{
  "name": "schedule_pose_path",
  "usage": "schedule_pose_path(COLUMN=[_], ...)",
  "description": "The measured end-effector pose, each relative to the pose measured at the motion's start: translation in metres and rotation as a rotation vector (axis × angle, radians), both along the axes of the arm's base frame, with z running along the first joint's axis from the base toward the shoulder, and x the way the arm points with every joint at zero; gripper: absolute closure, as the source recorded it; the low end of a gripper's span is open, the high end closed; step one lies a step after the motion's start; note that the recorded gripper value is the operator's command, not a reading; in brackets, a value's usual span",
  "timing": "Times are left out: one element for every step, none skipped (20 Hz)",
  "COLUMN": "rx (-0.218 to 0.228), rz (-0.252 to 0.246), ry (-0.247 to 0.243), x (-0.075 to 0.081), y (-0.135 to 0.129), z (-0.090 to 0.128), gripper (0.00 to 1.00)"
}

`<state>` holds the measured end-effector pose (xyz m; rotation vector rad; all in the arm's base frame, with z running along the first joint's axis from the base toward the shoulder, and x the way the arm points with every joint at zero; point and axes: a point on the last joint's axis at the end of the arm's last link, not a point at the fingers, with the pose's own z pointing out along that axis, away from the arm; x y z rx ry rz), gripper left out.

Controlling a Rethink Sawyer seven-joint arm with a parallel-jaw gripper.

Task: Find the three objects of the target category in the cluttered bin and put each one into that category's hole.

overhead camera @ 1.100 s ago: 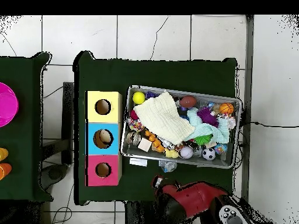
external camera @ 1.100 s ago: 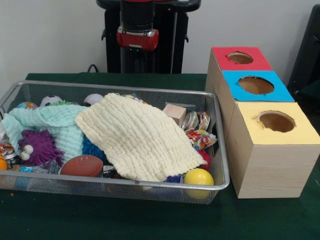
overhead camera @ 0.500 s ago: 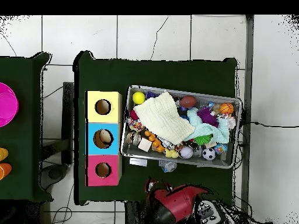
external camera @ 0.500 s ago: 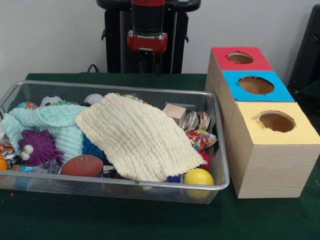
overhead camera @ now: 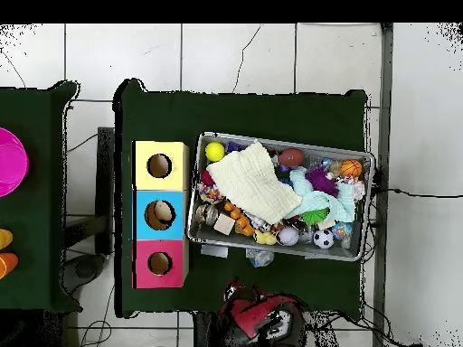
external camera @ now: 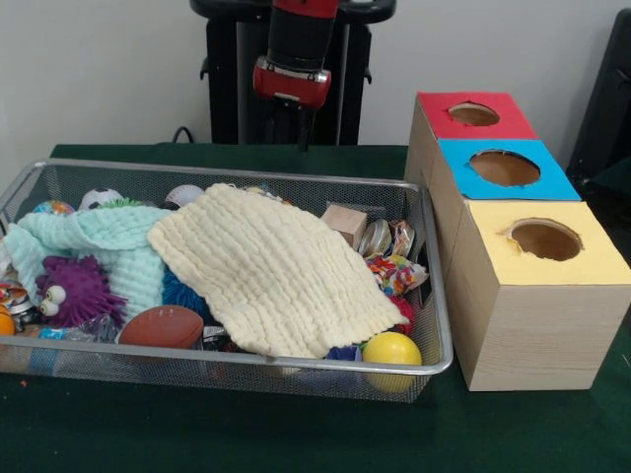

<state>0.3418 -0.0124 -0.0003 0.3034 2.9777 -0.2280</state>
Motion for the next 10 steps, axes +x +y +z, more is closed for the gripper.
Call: schedule_pose_path(rx=[-0.029,-0.044,-0.059,-0.074,-0.083,-0.104,-0.123,-0.138,-0.147,-0.173], rz=[-0.008,-0.014,-0.020,-0.027,-0.034,-0.046,-0.062,-0.074,-0.081,-0.102], ry=[-0.004,-0.007,-0.009,-0.012,-0.014,-0.019,-0.026,-0.032,-0.037,-0.056], x=[-0.003,-0.004,-0.006,-0.008,-0.009,-0.011,-0.012,-0.014,-0.014,-0.014], y=[0.000,0.000,-0.001,-0.002,-0.003,-0.007,-0.011,-0.014,-0.017,-0.023], z=[0.000,-0.001,-0.001,-0.001,-0.001,-0.002,-0.002,-0.003,-0.003,-0.003], gripper=[0.00,0.00,0.00,0.00,0.00,0.00,0.00,0.00,0.00,0.00])
